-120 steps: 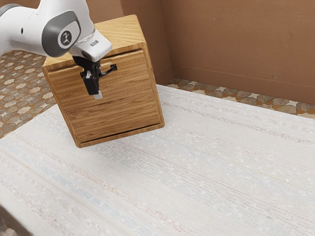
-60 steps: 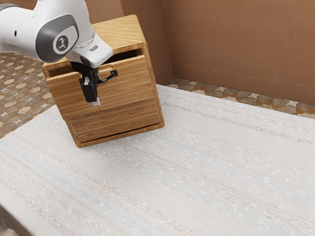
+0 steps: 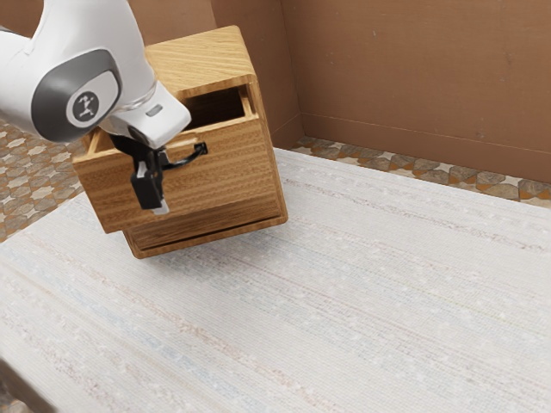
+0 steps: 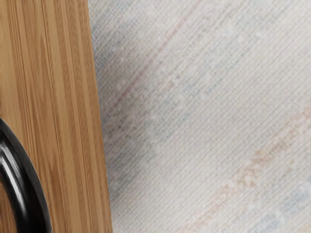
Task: Pull the drawer handle with one arm to open the drawer
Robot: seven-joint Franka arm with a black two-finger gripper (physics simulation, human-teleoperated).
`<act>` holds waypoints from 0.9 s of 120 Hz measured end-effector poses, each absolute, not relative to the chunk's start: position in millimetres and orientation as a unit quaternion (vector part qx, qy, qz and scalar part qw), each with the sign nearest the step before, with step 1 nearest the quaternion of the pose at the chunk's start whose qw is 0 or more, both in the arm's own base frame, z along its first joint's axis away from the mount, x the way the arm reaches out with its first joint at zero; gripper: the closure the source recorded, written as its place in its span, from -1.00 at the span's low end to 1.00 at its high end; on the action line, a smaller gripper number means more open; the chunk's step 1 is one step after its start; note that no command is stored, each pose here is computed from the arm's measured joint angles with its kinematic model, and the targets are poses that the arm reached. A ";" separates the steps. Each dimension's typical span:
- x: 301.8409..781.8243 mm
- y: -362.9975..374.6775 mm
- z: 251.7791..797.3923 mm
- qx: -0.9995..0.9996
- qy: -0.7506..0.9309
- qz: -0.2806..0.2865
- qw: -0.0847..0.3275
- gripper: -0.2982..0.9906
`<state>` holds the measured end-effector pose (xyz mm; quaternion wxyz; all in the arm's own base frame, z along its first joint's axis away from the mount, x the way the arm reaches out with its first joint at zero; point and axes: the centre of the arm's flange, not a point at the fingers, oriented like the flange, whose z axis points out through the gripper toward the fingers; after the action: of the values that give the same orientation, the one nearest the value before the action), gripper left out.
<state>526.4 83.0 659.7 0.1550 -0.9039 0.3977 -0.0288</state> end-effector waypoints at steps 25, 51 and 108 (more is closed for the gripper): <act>498.7 49.8 660.8 -0.897 0.411 -0.041 0.159 -0.52; 443.7 -16.5 712.7 -0.871 0.440 -0.094 0.197 -0.44; 503.2 -0.2 768.0 -0.894 0.434 -0.086 0.064 -0.53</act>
<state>503.2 -0.2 768.0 0.0636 -0.8945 0.4342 -0.0858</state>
